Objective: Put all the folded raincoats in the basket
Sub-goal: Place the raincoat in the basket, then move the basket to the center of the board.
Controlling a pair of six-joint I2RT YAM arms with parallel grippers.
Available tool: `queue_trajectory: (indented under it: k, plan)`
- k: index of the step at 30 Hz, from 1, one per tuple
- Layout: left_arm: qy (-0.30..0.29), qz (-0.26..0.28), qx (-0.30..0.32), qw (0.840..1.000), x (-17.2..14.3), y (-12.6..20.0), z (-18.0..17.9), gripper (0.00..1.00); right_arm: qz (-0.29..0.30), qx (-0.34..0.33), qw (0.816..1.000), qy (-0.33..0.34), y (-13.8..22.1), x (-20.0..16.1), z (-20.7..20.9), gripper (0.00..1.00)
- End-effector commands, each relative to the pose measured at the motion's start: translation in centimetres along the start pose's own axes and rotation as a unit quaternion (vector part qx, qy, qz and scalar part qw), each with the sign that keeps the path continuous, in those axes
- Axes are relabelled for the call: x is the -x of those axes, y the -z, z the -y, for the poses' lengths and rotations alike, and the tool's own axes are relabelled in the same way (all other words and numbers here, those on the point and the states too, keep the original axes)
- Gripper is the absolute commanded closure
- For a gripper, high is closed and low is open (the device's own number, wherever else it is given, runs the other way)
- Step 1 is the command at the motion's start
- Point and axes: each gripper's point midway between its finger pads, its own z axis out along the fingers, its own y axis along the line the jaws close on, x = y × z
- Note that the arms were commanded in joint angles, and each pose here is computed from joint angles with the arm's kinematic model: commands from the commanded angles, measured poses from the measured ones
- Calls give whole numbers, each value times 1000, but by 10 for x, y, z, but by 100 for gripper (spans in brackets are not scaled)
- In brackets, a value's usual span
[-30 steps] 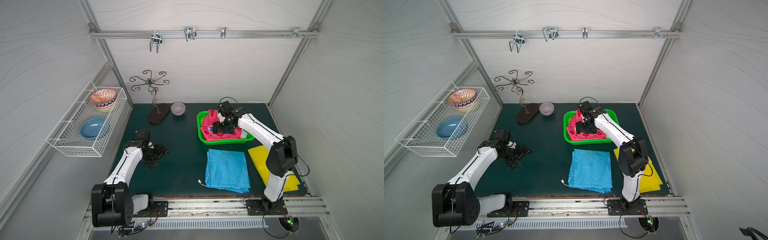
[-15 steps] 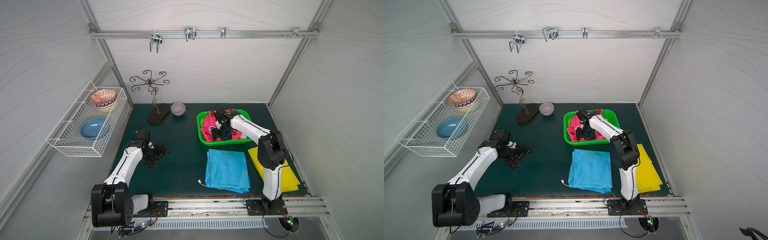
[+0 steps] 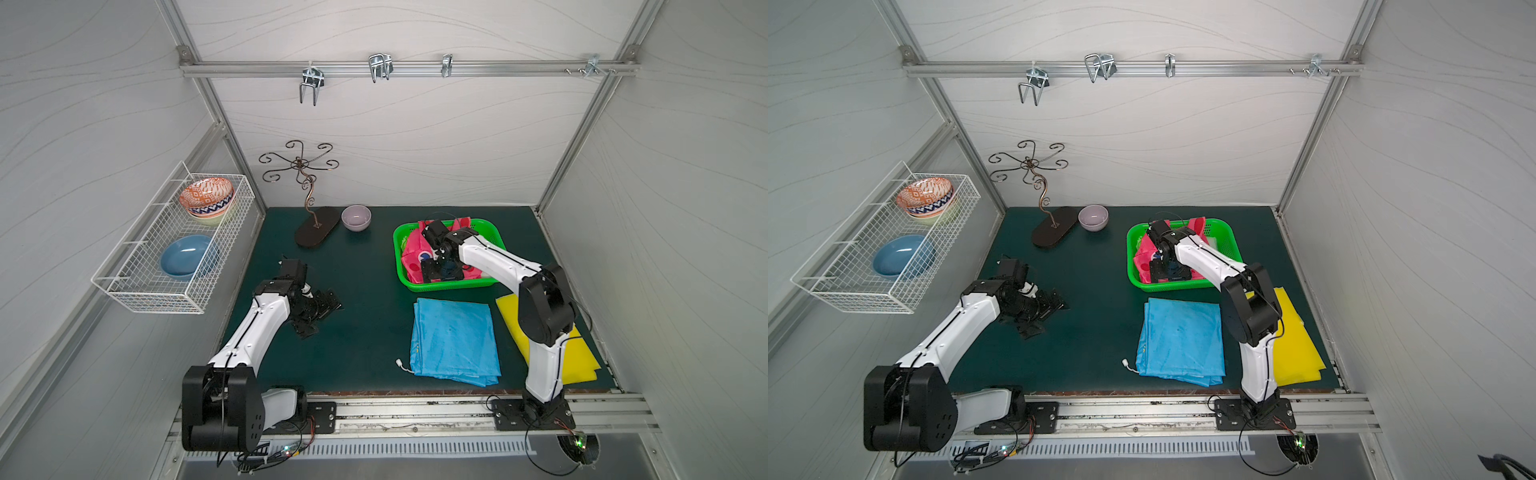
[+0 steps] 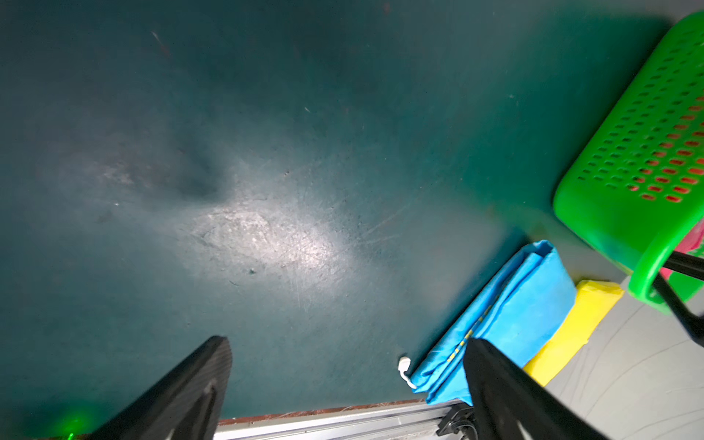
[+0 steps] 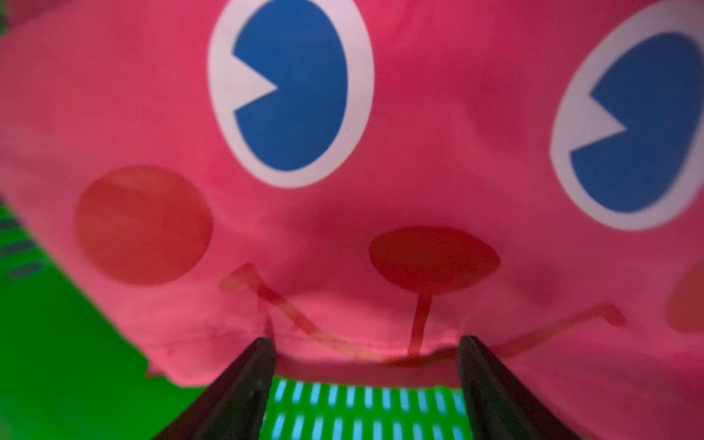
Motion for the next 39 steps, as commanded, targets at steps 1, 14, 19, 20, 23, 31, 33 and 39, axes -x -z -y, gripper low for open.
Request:
queue_trajectory:
  k: [1,14,19,20,23,31,33,39]
  plan:
    - [-26,16,14,999,7,6,9,0,97,19,995,-21,58,17,8,15]
    - [-159,68,-10,985,21,4,141,0,194,62,964,-170,113,-24,91,11]
    - [-200,77,-4,977,24,-18,181,0,160,24,974,-157,95,-35,101,9]
    - [-208,77,-6,975,23,-24,189,0,155,26,975,-158,93,-36,100,9]
    - [-221,72,15,973,25,-42,201,1,154,46,973,-164,90,-38,94,9]
    - [-259,78,27,962,26,-76,222,3,153,59,974,-155,78,-53,88,9]
    - [-256,78,54,962,31,-85,217,3,146,55,976,-150,74,-57,88,9]
    - [-242,109,127,956,46,-91,189,3,152,53,977,-141,76,-56,88,9]
